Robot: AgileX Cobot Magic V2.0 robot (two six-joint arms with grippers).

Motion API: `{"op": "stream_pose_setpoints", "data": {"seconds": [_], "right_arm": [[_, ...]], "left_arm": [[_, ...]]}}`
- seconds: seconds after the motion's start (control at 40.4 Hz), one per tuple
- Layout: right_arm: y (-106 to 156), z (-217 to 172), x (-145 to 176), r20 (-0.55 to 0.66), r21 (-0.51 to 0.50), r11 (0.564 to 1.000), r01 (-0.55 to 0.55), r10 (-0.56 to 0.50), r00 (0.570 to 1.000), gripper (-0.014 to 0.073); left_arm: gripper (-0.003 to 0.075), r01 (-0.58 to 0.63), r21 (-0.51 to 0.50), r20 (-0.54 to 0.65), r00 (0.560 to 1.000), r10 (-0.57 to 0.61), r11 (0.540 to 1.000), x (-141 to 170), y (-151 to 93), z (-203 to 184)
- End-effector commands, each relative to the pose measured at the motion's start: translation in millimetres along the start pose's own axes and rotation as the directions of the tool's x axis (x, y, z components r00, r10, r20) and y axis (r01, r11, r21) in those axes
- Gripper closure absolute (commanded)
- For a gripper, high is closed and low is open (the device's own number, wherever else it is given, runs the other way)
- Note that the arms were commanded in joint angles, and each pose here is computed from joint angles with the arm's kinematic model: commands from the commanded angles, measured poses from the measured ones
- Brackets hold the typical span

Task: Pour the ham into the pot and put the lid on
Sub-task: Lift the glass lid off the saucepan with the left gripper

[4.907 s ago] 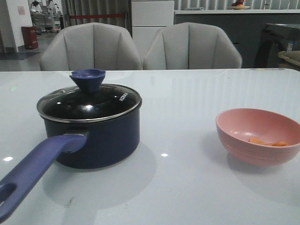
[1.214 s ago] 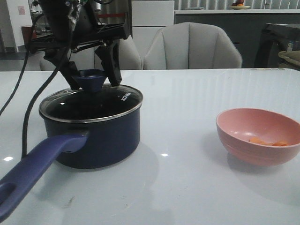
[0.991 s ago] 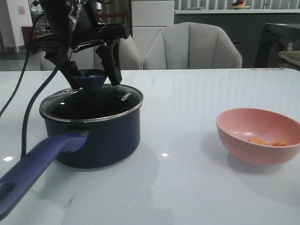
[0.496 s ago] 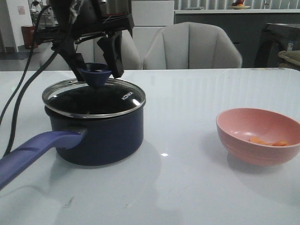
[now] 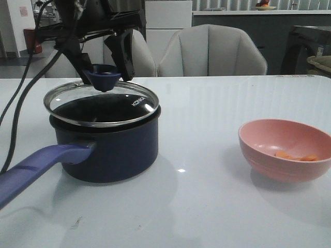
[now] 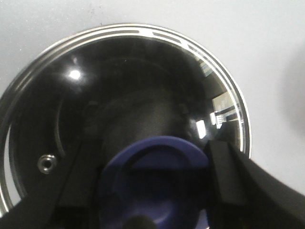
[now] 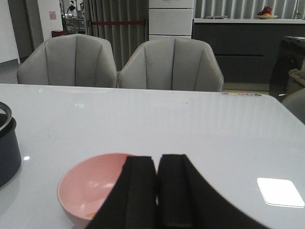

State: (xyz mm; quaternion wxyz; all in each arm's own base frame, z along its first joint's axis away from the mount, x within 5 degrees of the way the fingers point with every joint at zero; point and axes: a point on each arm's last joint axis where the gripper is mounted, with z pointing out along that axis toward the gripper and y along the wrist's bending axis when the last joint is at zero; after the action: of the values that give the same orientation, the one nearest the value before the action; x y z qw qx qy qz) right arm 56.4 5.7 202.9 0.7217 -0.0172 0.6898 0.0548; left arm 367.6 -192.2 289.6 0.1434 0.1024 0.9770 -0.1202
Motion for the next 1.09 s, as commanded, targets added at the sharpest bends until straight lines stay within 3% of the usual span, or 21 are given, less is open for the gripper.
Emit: {"op": "stream_pose_setpoints", "data": {"seconds": [0.0, 0.322, 0.471, 1.066], "right_arm": [[0.1, -1.5, -4.8, 0.088, -0.002, 1.0, 0.008, -0.008, 0.996, 0.0445], [0.1, -1.5, -4.8, 0.088, -0.002, 1.0, 0.008, -0.008, 0.996, 0.0445], [0.1, -1.5, -4.8, 0.088, -0.002, 1.0, 0.008, -0.008, 0.996, 0.0445], [0.1, -1.5, -4.8, 0.088, -0.002, 1.0, 0.008, -0.008, 0.996, 0.0445]], "left_arm": [[0.0502, -0.026, 0.048, 0.13, 0.991, 0.019, 0.999, -3.2, -9.5, -43.1], [0.0502, -0.102, 0.036, 0.14, 0.985, 0.096, 0.994, 2.0, -7.6, -60.9], [0.0502, -0.08, -0.002, 0.149, 0.986, 0.079, 0.997, 2.8, 8.7, -69.1], [0.0502, 0.198, -0.088, 0.229, 0.958, -0.174, 0.976, 43.8, 133.9, -106.1]]}}
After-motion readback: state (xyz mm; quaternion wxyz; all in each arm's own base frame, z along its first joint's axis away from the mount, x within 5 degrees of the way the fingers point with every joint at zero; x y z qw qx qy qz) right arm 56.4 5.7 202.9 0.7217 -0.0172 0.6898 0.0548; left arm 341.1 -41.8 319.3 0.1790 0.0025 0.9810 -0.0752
